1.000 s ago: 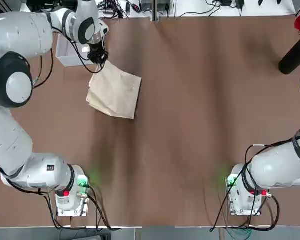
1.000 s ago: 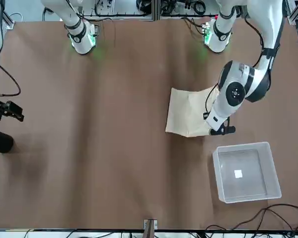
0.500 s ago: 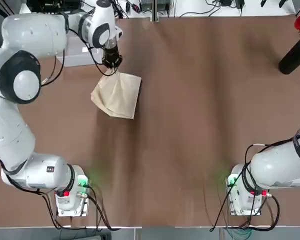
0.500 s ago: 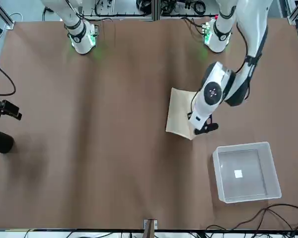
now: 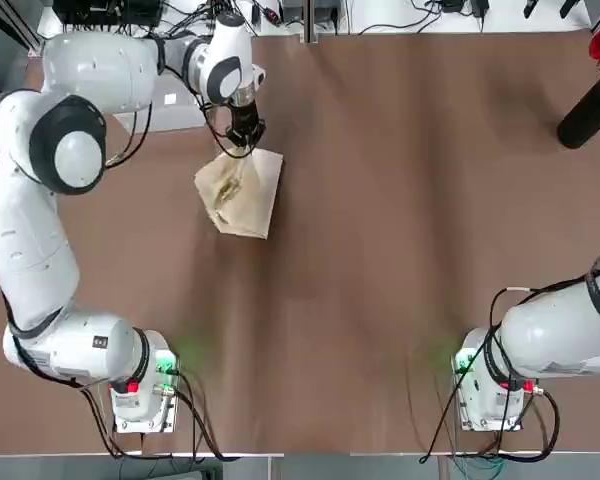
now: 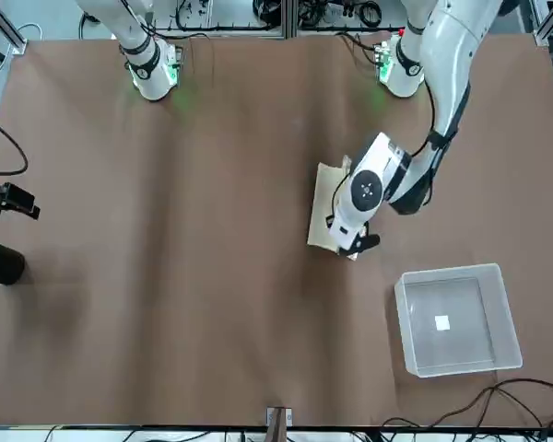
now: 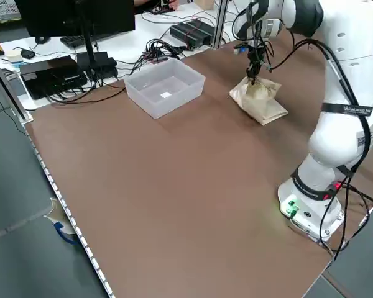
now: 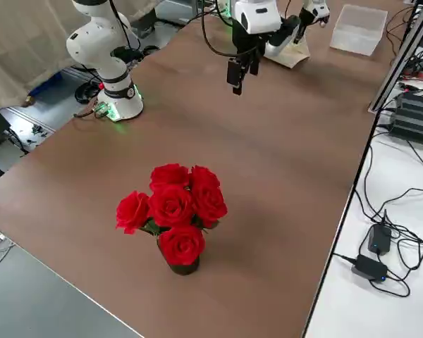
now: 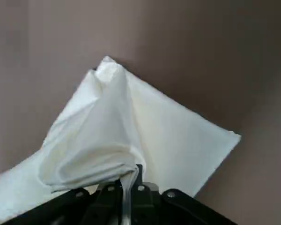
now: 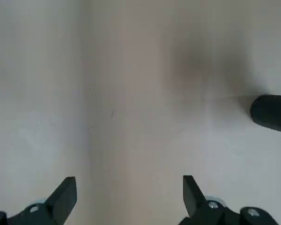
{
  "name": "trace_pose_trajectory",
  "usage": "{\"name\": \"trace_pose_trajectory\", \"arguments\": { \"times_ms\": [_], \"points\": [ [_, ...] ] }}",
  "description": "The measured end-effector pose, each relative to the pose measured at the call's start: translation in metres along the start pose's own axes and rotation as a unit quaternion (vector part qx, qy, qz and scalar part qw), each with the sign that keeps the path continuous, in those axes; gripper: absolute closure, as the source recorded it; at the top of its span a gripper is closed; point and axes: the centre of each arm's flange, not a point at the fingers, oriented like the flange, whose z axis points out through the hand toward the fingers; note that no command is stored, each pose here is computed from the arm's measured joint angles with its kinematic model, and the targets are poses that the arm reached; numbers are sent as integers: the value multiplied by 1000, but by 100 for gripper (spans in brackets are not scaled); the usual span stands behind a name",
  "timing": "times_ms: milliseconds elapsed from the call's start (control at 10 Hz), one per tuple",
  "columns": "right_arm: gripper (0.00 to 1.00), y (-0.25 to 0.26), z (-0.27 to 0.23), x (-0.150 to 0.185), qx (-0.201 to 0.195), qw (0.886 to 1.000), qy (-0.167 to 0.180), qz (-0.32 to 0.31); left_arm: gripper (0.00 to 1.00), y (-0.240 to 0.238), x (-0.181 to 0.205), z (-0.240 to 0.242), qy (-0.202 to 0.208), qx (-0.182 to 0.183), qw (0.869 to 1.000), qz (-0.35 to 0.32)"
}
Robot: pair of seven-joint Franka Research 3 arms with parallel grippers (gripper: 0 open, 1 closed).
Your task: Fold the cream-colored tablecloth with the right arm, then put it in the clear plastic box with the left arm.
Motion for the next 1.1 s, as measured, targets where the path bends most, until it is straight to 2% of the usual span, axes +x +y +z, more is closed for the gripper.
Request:
{"name": "trace_pose_trajectory", "arguments": {
  "times_ms": [500, 600, 800, 1100],
  "points": [
    [0, 3, 3, 1, 5, 1000, -2, 0, 93, 31, 15, 14, -2, -36, 999, -26],
    [0, 3, 3, 1, 5, 1000, -2, -1, 92, 33, 14, 16, -2, -38, 999, -25],
    [0, 3, 3, 1, 5, 1000, -2, -2, 81, 39, 8, 15, -2, -38, 999, -19],
    [0, 3, 3, 1, 5, 1000, -2, -3, 37, 53, 3, 0, 15, -49, 999, -5]
  ]
}}
